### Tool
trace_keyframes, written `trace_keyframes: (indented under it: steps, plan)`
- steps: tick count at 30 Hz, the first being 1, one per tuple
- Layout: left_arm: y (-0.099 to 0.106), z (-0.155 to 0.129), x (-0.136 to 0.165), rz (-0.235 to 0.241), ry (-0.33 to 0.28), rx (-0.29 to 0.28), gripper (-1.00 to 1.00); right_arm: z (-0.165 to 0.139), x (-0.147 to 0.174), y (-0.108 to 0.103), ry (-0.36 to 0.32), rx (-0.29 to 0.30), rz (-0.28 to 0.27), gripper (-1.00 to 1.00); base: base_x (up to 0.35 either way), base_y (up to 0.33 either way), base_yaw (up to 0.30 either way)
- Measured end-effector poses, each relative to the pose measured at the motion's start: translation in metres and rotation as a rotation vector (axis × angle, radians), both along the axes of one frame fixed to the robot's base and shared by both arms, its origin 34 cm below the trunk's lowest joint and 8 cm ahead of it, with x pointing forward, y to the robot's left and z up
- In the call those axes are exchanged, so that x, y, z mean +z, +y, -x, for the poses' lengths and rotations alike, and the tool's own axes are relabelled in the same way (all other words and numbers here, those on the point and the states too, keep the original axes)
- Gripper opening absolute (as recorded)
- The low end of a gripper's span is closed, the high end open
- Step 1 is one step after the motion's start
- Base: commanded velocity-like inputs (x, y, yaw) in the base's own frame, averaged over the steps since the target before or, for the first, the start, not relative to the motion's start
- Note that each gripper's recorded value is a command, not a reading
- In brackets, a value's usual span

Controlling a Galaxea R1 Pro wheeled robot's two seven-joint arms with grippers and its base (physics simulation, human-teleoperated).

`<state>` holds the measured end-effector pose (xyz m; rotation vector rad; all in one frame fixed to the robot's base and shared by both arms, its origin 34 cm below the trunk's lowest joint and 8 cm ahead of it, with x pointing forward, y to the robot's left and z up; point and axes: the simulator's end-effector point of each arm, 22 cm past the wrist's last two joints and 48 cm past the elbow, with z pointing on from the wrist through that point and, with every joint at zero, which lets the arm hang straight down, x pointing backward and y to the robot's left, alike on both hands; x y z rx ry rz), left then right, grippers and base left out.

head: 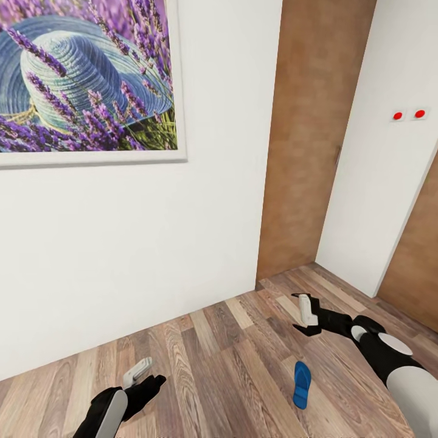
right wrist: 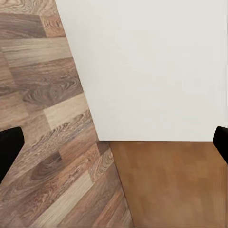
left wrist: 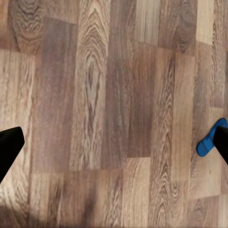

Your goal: In the bedroom, move the book from the bed onto either nightstand, and place the two sandals side by side next to the bed.

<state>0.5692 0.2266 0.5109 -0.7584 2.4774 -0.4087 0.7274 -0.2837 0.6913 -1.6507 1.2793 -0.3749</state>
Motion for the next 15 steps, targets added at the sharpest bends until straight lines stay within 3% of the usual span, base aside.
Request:
trace_keyframes:
  steps: [11, 15]
  plan:
    - [-0.001, 0.003, -0.022, 0.002, -0.003, 0.001, 1.00, -0.002, -0.012, 0.002, -0.027, 0.015, 0.012, 1.00, 0.000, 0.000, 0.000]
    - [-0.001, 0.005, -0.030, 0.001, -0.003, -0.001, 1.00, -0.008, -0.005, 0.005, -0.088, 0.010, -0.009, 1.00, 0.000, 0.000, 0.000]
